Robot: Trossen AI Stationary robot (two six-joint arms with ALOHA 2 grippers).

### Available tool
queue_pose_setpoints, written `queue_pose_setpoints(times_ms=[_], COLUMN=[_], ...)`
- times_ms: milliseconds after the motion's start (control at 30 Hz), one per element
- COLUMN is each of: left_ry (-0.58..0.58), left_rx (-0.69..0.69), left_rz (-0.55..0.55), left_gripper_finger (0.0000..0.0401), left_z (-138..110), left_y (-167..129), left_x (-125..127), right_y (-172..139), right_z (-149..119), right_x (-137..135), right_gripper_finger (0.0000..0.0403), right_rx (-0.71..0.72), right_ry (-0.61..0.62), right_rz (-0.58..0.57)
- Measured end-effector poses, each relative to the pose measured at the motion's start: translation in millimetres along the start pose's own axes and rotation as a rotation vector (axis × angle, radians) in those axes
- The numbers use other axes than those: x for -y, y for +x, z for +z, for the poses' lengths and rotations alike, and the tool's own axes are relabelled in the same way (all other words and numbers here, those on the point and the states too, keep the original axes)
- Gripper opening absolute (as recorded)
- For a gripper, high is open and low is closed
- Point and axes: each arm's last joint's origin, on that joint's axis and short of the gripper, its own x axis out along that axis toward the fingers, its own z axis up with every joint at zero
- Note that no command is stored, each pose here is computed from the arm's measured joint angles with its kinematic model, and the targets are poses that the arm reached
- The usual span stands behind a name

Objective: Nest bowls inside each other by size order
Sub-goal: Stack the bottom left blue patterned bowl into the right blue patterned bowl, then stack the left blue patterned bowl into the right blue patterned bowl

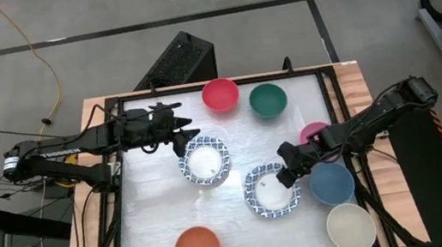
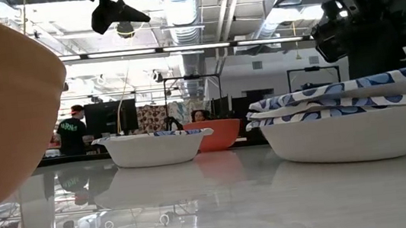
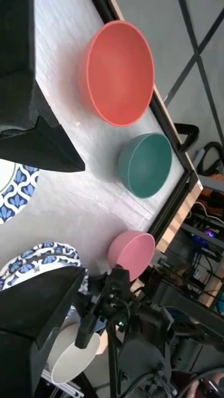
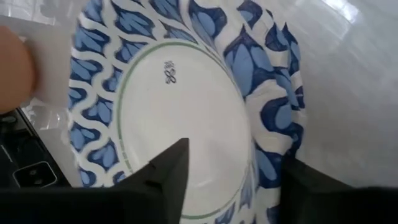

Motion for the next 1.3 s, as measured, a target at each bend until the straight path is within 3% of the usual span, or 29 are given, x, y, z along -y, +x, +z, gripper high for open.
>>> queue_pose_setpoints(times_ms=[167, 600, 900, 1300], left_ry=[0.008, 0.031, 0.095, 0.124], left_rx=[-0.034, -0.089, -0.259, -0.487], left_rz=[0.017, 0.037, 0.139, 0.31], left_gripper_finger=[0.0249, 0.0249, 0.0249, 0.0249], left_z=[-3.4, -8.5, -25.6, -58.4], left_y=[-0.1, -0.3, 0.3, 45.0], left_x=[-1.7, -4.2, -13.5, -31.1], right_y=[-4.5, -24.2, -45.7, -47.0], right_z=[3.6, 7.2, 10.5, 11.3], right_x=[-7.1, -17.9, -24.2, -24.9], right_gripper_finger=[0.023, 0.0228, 0.0228, 0.0227], right_rx=[0.028, -0.006, -0.004, 0.006], right_ry=[-0.011, -0.077, -0.137, -0.141], right_rz=[0.006, -0.113, -0.251, -0.258])
